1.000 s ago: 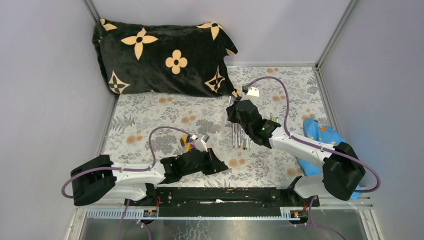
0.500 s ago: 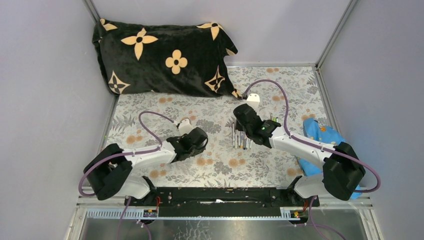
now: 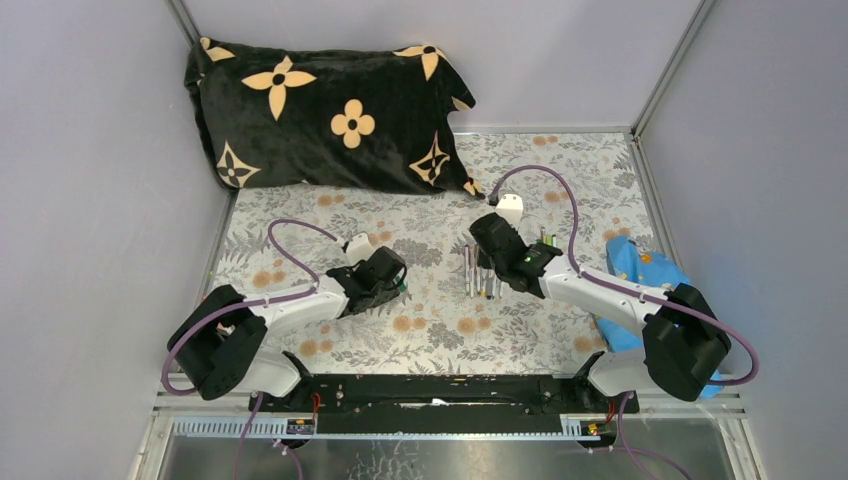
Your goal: Open the pen caps
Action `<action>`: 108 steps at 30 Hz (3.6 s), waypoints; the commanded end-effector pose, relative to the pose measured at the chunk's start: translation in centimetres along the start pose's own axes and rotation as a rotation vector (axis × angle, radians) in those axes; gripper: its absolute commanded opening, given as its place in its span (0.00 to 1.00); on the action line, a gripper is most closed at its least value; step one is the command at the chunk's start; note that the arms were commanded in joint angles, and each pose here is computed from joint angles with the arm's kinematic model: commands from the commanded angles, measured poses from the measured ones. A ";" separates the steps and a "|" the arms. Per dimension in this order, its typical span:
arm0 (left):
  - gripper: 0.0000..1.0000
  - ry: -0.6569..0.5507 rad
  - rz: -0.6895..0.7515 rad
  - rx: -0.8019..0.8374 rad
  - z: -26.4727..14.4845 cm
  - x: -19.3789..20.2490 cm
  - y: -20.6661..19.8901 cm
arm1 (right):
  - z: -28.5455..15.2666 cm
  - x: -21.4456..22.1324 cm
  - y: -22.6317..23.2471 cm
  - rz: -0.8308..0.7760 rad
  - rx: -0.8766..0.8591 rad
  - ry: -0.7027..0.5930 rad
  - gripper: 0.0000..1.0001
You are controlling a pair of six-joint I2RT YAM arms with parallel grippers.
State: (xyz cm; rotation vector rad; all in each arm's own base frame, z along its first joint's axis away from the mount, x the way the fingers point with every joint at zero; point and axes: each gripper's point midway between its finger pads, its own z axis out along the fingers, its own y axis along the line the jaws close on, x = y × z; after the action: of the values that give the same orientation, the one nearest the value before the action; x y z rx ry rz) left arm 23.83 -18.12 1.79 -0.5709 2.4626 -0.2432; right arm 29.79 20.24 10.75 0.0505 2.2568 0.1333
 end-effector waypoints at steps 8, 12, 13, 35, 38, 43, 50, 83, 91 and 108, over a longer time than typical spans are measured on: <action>0.44 -0.034 -0.014 0.067 -0.9 -1.6 -2.0 | 0.9 0.9 -1.4 0.001 0.053 0.018 0.00; 0.44 -0.046 -0.019 0.115 -1.7 -2.3 -3.1 | 1.4 1.9 -1.8 -0.014 0.070 0.041 0.00; 0.46 -0.047 -0.019 0.132 -2.0 -2.5 -3.6 | 1.5 2.1 -1.8 -0.017 0.072 0.048 0.00; 0.52 -0.077 -0.067 0.302 -6.0 -4.8 -6.9 | 3.1 3.8 -1.1 -0.037 0.071 0.111 0.28; 0.52 -0.074 -0.067 0.308 -6.0 -4.8 -7.0 | 2.8 3.0 -1.0 -0.042 0.072 0.099 0.29; 0.52 -0.078 -0.066 0.324 -6.3 -5.0 -7.3 | 1.4 0.9 -2.1 -0.041 0.120 0.042 0.31; 0.52 -0.075 -0.056 0.378 -6.9 -5.0 -8.1 | 0.5 -0.2 -6.9 -0.035 0.263 0.051 0.33; 0.82 -0.074 -0.039 0.509 -8.9 -5.2 -9.7 | 3.5 5.2 -14.2 0.041 0.368 0.331 0.35; 0.82 -0.071 -0.043 0.512 -9.0 -5.2 -9.8 | 3.7 6.7 -14.4 0.083 0.351 0.383 0.35; 0.82 -0.065 -0.049 0.515 -8.9 -4.9 -9.6 | 4.6 10.0 -14.2 0.121 0.324 0.472 0.28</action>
State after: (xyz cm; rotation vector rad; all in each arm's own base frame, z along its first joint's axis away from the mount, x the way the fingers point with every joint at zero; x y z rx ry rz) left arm 25.03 -23.82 13.38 -0.4062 2.2470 -0.7895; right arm 28.89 7.24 0.91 0.3471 2.6383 -0.1811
